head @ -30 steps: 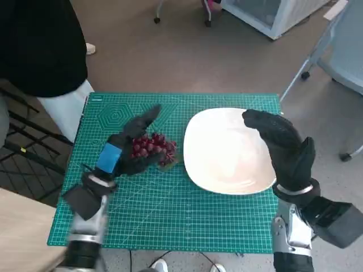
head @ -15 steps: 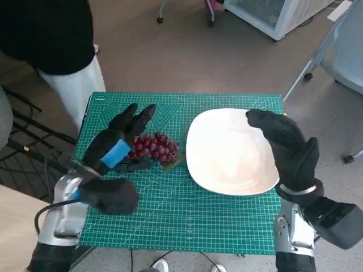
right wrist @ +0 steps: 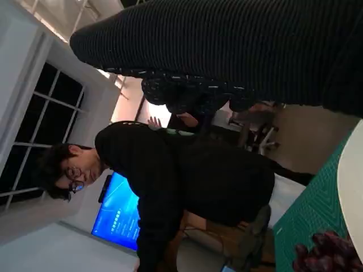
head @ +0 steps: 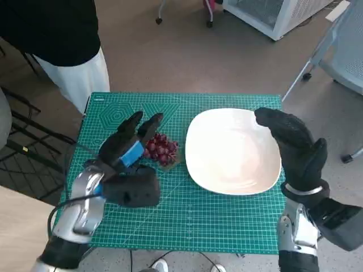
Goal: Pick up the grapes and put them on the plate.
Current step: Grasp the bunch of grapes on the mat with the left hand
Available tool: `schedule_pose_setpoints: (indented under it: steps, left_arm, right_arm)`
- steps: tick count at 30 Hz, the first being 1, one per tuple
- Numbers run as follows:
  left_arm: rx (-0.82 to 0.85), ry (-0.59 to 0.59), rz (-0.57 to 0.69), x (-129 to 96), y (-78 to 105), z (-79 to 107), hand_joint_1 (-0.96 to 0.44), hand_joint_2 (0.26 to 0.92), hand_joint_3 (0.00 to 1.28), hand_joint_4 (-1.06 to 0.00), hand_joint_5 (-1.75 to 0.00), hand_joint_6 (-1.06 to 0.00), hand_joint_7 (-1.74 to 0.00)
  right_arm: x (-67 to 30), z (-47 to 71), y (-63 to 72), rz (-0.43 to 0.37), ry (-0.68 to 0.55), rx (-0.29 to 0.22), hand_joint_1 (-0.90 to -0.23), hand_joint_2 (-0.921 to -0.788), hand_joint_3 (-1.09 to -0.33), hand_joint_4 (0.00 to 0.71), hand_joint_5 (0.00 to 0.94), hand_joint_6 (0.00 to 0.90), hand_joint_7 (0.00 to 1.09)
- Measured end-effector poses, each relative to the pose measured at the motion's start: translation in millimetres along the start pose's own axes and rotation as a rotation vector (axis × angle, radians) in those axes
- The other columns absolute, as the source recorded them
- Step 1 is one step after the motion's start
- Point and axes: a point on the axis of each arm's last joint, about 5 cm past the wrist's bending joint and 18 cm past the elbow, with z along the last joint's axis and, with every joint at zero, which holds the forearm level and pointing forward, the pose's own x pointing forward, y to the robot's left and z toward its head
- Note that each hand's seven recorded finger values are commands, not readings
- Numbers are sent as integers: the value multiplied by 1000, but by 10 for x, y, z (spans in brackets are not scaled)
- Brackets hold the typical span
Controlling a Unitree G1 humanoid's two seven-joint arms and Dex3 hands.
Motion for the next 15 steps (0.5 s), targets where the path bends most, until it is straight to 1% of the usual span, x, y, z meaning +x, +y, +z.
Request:
schedule_pose_setpoints:
  steps: [15]
  left_arm:
    - [15, 69, -80, 183, -19, 75, -481, 717, 0, 1, 1, -98, -11]
  right_arm:
    - [-7, 6, -22, -12, -5, -7, -516, -921, -548, 213, 5, 12, 397]
